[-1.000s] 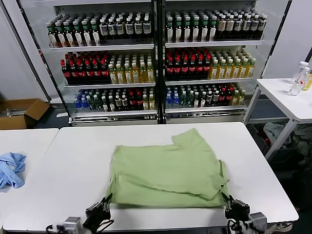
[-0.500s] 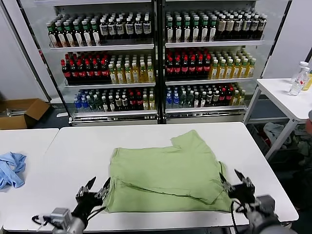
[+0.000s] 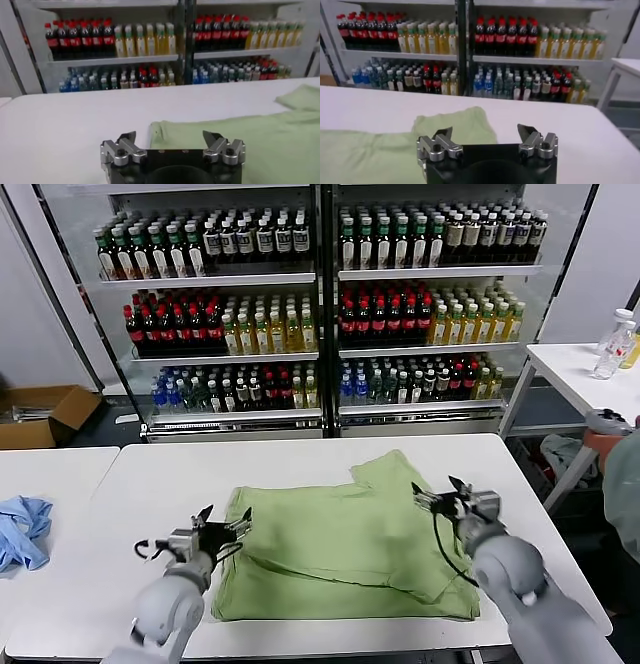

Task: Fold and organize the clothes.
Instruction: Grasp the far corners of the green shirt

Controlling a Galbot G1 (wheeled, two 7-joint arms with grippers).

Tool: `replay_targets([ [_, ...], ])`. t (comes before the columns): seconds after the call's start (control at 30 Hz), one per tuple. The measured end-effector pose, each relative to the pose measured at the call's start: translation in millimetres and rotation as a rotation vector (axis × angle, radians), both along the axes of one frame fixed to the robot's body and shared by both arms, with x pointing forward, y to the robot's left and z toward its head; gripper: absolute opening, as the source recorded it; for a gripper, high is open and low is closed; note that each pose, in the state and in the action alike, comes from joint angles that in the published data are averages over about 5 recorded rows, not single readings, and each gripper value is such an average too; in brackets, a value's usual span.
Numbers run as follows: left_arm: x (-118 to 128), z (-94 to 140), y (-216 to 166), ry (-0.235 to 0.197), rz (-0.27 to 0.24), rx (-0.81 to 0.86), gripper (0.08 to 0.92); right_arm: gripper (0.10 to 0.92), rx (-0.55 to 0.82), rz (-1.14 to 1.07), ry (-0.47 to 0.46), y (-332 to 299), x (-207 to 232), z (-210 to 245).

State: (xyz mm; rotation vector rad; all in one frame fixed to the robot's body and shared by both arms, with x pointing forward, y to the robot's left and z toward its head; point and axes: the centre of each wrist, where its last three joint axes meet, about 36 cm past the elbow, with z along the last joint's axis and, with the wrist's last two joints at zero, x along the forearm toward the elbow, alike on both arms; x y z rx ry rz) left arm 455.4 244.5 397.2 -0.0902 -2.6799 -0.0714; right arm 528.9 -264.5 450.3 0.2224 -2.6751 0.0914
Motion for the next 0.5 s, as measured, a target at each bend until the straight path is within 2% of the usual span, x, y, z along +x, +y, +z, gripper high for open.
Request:
replay_targets([
  [0.17,39,-9,-2,0.039,0.02,0.022,0.822,0.823,-0.01,-0.001,0.046,8,42,-8],
  [0.3,60,-11,-1,0.061,0.026,0.03,0.82,0.823,-0.016,-0.003,0.089,14,69,-17],
  [0.43,72,-12,0,0.078,0.025,0.032,0.749,0.793,-0.02,-0.009,0.139,18,86,-30],
  [0.5,75,-12,1,0.083,0.021,0.031,0.697,0.741,-0.021,-0.01,0.159,20,91,-36],
])
